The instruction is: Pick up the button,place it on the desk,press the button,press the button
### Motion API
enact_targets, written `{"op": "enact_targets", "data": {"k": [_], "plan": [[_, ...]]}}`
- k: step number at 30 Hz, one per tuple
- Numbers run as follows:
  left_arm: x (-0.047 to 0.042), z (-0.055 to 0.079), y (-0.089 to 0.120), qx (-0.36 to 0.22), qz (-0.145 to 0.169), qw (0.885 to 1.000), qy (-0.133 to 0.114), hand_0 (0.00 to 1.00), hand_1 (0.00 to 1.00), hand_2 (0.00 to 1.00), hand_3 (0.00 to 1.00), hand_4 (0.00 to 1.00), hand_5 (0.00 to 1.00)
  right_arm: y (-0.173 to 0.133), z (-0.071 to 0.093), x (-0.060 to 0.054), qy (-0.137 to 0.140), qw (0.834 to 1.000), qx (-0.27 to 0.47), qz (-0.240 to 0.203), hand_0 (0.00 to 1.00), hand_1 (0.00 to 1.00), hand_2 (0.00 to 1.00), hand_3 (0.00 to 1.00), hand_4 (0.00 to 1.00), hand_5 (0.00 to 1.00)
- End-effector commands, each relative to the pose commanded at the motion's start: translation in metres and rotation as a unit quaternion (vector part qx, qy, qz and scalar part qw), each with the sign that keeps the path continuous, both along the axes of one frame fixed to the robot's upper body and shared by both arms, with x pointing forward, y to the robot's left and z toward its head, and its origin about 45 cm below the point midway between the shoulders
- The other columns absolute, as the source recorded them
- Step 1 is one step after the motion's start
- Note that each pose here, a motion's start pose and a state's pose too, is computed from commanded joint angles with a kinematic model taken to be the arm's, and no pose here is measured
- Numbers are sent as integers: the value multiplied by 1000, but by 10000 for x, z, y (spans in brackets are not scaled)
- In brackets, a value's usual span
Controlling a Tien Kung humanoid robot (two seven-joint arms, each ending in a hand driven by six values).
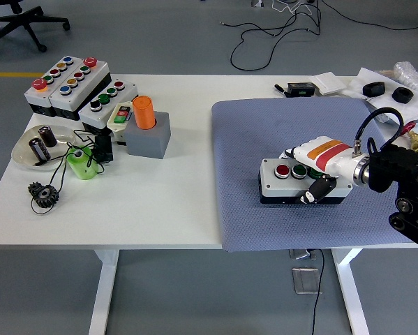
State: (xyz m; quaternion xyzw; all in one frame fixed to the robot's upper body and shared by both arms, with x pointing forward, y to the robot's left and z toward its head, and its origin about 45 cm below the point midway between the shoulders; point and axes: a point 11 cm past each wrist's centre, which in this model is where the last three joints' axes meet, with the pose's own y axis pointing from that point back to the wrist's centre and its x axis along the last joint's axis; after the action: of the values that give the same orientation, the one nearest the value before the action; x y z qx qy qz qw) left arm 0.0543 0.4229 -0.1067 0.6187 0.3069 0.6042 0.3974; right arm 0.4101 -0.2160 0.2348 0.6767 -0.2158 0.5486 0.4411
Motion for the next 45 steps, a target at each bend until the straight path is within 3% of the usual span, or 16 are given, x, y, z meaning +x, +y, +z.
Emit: {"op": "enact_targets", "data": {"k": [9,10,11,21,22,27,28,39,40,45], "plan": [[-26,-4,-3,0,-1,1000,3,598,530,490,434,270,994,43,8,-9,-19,999,18,42,230,152,262,398,527,52],[-34,-6,-3,0,-2,1000,4,598,530,491,435,269,994,50,-6,-18,-19,998,19,50,291,164,277,409,531,49],[-37,-6,-3,0,-2,1000,5,598,530,491,435,269,994,52,-11,-22,-19,998,20,53,291,164,277,409,531,49],[-65,-10,-3,0,-4,1000,8,598,531,491,435,268,994,-15,-145,13,5,999,-4,33,290,165,285,414,536,46],[-64,-9,-2,0,-4,1000,8,598,531,492,435,268,994,-23,-148,17,6,999,-6,31,305,171,298,461,540,39],[-54,-7,0,0,-4,1000,7,598,531,492,435,268,994,-41,-147,27,8,1000,-9,27,305,171,298,461,540,39],[-49,-6,1,0,-4,1000,6,598,531,491,435,267,992,-43,-145,29,7,1000,-12,27,301,218,358,540,561,39],[-32,-5,0,-1,-2,1000,4,598,531,491,435,267,992,-66,-137,36,2,999,-33,28,306,232,377,575,579,28],[-31,-5,-1,-1,-3,1000,4,598,531,491,435,267,992,-70,-141,38,2,999,-36,27,381,349,482,677,643,31],[-21,-3,0,-1,-3,1000,3,598,531,491,435,267,992,-92,-162,50,4,999,-50,23,381,349,482,677,643,31]]}}
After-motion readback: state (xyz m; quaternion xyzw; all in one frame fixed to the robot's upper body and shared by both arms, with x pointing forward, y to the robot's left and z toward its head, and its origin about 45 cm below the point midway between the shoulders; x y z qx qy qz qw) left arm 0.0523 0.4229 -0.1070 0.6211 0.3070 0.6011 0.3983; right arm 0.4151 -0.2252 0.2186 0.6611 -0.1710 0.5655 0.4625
